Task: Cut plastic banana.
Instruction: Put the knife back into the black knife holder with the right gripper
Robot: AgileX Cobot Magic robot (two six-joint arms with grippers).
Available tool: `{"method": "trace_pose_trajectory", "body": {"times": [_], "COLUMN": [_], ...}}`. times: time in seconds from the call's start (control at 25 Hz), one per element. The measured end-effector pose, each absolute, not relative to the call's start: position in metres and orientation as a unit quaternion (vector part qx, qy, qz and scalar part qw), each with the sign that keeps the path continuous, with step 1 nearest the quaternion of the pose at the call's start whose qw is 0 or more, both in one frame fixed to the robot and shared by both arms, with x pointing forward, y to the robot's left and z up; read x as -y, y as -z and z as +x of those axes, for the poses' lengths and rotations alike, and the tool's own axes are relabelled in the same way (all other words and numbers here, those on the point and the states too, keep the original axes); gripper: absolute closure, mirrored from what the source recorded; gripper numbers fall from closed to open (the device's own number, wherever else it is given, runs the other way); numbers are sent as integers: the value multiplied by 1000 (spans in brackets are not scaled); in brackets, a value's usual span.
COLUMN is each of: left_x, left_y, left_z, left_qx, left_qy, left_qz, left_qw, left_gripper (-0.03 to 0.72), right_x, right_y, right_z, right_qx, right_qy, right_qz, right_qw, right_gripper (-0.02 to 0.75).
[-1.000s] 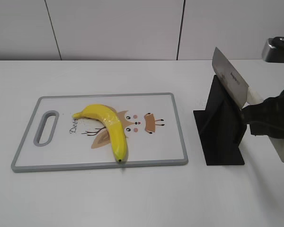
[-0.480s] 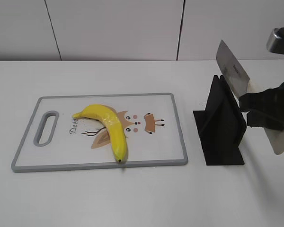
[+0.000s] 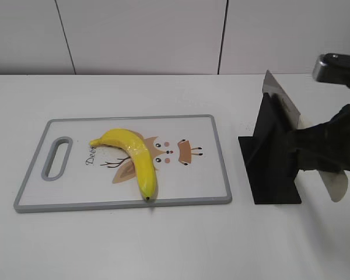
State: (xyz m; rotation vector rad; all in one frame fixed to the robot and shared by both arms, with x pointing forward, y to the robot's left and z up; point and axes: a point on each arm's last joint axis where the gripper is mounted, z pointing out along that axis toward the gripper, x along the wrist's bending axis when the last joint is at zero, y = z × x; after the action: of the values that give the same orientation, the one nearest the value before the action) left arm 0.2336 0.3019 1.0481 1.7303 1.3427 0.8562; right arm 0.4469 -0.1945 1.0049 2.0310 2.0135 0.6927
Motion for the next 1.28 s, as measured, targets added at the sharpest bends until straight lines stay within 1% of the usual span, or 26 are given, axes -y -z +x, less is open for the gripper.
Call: {"method": "trace_pose_trajectory", "body": {"times": [0.16,0.32,0.36,0.4,0.56,0.64,0.68,0.84,0.92,1.04,1.08,1.28], "left_x": [-302,-302,-302,-302,-302,-302,-302,-302,-302,-302,-302,-302], "left_y": [-1048,-1048,-1048,-1048,-1048,-1048,-1048,-1048,-1048,-1048,-1048,-1048], "left_z": [234,234,234,234,234,234,234,234,234,234,234,234], "left_qx": [-527,-527,-527,-527,-527,-527,-527,-527,-527,-527,-527,-527], "left_qy": [-336,-336,-336,-336,-336,-336,-336,-336,-336,-336,-336,-336], "left_qz": [679,679,679,679,679,679,679,679,679,679,679,679], "left_qw": [385,385,385,385,385,385,385,385,385,385,385,385], "left_gripper": [211,211,211,211,211,211,211,201,158,70,55,41], "right_x": [192,191,191,191,191,191,191,191,191,195,197,210], "right_y": [-992,-991,-991,-991,-991,-991,-992,-1008,-1024,-1046,-1053,-1070], "right_z": [452,452,452,452,452,452,452,453,452,444,439,409], "right_qx": [-688,-703,-705,-707,-709,-709,-709,-711,-724,-754,-762,-794], "right_qy": [-208,-206,-206,-206,-206,-205,-204,-214,-236,-268,-274,-278], "right_qz": [689,675,672,670,668,668,668,663,638,583,568,516], "right_qw": [92,91,92,93,93,93,93,99,114,143,150,159], "right_gripper": [570,563,535,483,249,189,174,155,155,155,155,153]}}
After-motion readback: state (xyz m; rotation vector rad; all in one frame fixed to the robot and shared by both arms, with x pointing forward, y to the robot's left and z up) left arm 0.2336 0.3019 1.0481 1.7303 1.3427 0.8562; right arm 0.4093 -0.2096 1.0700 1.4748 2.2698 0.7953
